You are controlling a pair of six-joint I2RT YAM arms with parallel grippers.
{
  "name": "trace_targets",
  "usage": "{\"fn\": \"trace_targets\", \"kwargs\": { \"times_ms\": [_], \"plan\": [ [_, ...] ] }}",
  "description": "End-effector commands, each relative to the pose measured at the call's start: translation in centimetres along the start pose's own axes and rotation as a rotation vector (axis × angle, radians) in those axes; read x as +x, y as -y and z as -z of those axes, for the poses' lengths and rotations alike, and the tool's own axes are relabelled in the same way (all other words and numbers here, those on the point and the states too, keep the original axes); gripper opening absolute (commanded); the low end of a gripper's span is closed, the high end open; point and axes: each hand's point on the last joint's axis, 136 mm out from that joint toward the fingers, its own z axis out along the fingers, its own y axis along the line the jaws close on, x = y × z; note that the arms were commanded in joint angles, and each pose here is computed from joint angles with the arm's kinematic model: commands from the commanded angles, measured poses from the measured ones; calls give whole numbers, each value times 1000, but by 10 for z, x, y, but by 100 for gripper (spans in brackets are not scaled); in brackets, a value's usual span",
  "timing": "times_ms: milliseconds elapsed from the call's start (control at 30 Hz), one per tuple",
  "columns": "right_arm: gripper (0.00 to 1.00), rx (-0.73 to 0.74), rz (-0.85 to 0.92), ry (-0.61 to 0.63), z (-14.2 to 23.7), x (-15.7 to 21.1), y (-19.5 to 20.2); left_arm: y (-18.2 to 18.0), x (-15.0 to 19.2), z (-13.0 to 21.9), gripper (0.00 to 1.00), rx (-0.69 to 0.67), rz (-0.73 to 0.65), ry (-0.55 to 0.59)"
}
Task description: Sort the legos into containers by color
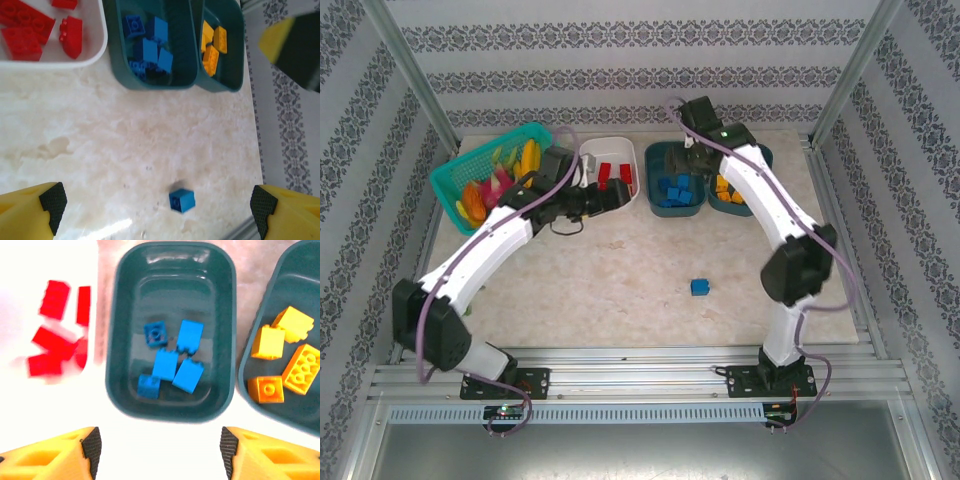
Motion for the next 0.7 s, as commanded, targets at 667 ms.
{"fn": "trace_targets", "kwargs": {
  "times_ms": [667],
  "plan": [
    [81, 30, -84, -572, -32, 285, 24, -40, 151, 23, 96, -37, -106, -253]
  ]
}}
